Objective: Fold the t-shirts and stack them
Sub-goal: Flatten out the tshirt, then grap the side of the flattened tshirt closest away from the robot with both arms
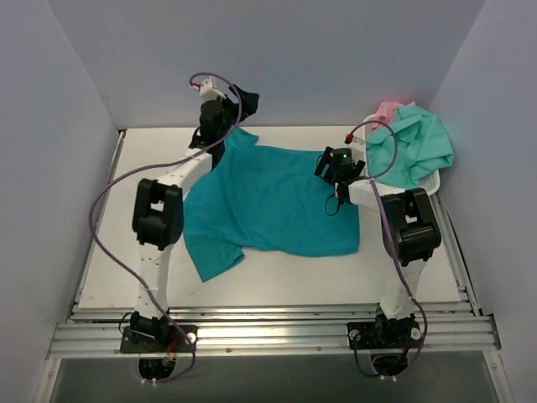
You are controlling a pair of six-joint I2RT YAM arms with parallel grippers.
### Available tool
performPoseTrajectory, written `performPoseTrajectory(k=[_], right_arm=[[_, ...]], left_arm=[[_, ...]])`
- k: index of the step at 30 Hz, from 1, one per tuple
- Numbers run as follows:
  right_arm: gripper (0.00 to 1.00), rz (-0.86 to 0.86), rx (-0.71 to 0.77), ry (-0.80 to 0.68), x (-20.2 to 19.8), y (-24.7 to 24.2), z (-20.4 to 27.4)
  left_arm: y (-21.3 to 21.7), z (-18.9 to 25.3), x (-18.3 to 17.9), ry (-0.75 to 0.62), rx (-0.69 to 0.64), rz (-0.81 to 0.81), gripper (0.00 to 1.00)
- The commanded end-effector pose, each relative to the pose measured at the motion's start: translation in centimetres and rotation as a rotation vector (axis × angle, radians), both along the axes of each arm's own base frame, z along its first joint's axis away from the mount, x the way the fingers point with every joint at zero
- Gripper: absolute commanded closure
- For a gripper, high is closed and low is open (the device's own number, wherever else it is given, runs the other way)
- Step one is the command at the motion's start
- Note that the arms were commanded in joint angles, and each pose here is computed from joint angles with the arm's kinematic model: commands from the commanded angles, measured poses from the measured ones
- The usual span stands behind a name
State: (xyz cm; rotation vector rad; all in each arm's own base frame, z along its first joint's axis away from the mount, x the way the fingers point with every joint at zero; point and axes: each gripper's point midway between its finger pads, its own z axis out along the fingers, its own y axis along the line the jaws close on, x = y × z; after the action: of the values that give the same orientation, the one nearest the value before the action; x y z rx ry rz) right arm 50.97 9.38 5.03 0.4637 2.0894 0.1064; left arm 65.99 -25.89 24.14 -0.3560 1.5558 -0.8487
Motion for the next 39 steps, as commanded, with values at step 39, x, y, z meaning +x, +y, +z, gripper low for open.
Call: performPoseTrajectory(k=[39], right_arm=[[0.16, -0.041, 0.164, -0.120, -26.6, 6.5, 9.6]], left_arm=[[18.7, -18.2, -46.6, 0.767, 0.206, 0.484, 0.27]])
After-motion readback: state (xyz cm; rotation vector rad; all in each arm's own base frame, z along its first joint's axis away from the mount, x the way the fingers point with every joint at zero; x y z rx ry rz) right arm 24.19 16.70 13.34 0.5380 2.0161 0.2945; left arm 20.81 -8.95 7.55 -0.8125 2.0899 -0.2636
